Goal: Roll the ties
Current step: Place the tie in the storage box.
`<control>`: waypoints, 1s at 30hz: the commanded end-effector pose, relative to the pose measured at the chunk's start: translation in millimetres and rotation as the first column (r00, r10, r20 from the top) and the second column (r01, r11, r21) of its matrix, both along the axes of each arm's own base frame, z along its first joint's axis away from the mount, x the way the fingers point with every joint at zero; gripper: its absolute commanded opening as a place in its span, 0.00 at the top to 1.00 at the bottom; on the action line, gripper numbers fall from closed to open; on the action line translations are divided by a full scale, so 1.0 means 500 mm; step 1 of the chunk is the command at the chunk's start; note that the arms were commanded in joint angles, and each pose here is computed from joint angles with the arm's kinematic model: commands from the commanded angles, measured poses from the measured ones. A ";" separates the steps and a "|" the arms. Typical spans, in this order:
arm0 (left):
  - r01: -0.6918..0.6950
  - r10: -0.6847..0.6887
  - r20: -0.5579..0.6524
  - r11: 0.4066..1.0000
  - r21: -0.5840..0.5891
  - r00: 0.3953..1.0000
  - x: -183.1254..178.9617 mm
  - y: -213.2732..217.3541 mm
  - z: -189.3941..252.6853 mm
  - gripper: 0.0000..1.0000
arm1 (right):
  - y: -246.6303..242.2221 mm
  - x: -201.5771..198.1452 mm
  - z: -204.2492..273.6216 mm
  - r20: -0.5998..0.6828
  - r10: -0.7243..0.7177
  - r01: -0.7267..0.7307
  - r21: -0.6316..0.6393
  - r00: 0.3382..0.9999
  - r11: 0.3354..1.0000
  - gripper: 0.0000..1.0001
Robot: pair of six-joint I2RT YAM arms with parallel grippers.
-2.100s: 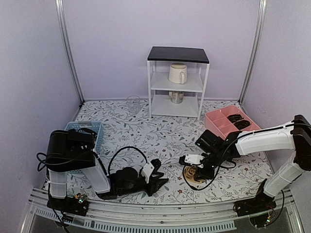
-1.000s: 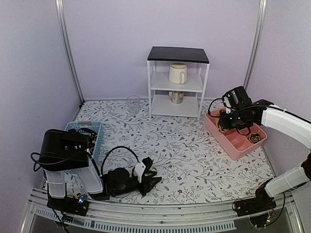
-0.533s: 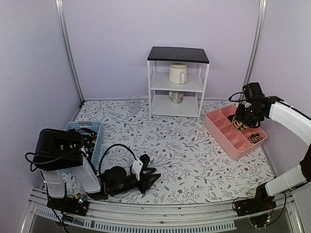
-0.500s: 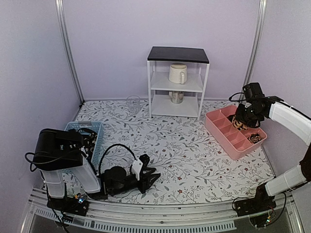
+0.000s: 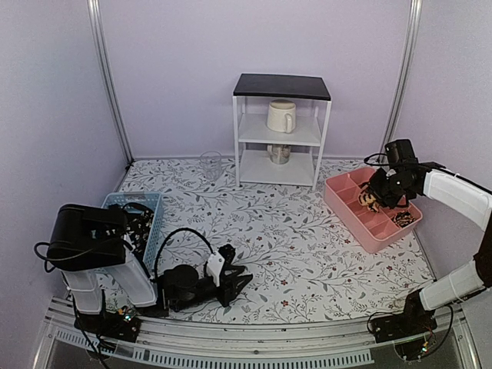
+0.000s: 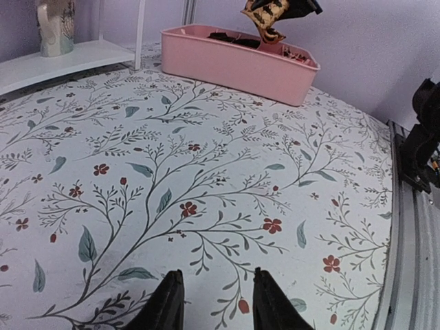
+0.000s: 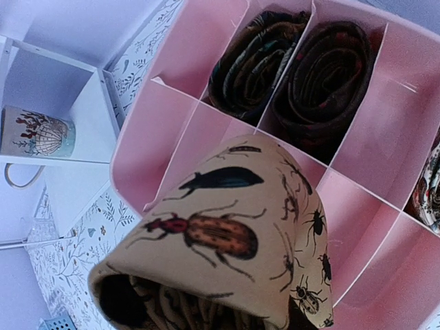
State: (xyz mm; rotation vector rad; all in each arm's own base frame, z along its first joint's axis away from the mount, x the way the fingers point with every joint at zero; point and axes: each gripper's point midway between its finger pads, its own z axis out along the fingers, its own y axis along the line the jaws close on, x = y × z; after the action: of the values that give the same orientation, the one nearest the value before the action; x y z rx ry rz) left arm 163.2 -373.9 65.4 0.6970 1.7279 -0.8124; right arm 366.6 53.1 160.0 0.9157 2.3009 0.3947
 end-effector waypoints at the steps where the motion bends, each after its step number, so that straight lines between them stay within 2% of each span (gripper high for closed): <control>1: -0.007 0.007 0.006 1.000 0.006 1.000 -0.006 0.000 0.005 0.66 | 0.002 0.013 0.003 0.053 -0.056 0.052 0.076 0.997 0.996 0.73; 9: -0.003 0.003 0.007 1.000 0.020 1.000 -0.009 -0.006 0.001 0.66 | -0.017 0.010 -0.041 0.064 -0.122 0.111 0.149 0.990 0.983 0.74; 16: -0.005 0.005 0.008 1.000 0.028 1.000 -0.009 -0.008 -0.003 0.66 | -0.046 -0.013 -0.077 0.014 -0.178 0.175 0.122 0.984 0.977 0.77; 30: -0.005 0.004 0.015 0.999 0.033 1.000 -0.009 -0.010 -0.006 0.65 | -0.069 -0.060 -0.094 -0.091 -0.231 0.237 0.063 0.969 0.969 0.77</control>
State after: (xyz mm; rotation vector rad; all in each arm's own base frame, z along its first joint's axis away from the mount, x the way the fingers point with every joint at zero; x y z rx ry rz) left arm 161.1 -374.2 57.4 0.7167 1.7535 -0.7757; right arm 346.2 30.1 103.6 1.1935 2.2568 0.4056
